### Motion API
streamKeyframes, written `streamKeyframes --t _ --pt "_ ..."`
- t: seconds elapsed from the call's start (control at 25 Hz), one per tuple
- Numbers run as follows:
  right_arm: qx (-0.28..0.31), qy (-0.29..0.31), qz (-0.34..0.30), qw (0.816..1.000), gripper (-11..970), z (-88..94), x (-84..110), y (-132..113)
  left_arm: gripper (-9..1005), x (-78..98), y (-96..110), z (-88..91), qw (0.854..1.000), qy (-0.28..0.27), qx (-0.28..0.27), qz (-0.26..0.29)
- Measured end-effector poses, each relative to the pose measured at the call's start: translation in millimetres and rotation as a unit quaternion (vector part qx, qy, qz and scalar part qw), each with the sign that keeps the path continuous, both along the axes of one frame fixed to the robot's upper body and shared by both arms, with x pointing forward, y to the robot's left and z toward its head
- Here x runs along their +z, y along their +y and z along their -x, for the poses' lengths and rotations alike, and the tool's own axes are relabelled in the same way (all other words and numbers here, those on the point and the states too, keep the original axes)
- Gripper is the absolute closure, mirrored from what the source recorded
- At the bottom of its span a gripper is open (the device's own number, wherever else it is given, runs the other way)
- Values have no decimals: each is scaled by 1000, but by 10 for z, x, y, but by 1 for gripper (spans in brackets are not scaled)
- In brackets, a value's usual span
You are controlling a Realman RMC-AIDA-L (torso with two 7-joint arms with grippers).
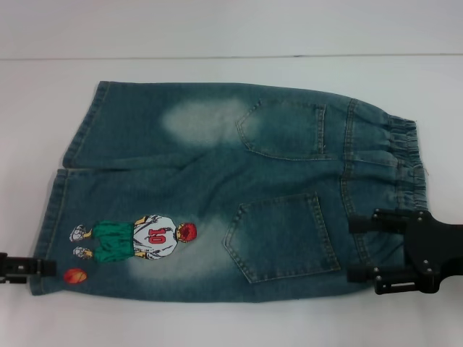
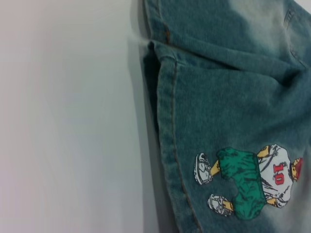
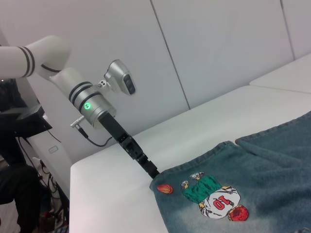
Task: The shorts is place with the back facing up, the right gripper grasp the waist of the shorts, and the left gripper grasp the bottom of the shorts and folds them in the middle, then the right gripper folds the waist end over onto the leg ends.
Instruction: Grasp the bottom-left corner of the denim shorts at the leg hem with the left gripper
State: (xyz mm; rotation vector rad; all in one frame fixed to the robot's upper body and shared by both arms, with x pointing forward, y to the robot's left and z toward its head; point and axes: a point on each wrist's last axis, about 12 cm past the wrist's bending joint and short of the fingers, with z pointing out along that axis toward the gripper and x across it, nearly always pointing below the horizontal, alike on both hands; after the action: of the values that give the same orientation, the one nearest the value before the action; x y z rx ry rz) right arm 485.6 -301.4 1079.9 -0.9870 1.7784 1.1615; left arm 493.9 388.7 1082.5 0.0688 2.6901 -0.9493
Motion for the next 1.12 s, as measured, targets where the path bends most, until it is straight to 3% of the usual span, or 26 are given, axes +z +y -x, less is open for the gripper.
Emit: streamKeyframes --t 0.48,1.12 --pt "0 0 0 1000 112 -1 1 1 154 -14 -84 -15 1000 7 -13 14" --pt "0 -4 1 1000 124 9 -5 -6 263 -18 -96 -31 1000 0 -17 12"
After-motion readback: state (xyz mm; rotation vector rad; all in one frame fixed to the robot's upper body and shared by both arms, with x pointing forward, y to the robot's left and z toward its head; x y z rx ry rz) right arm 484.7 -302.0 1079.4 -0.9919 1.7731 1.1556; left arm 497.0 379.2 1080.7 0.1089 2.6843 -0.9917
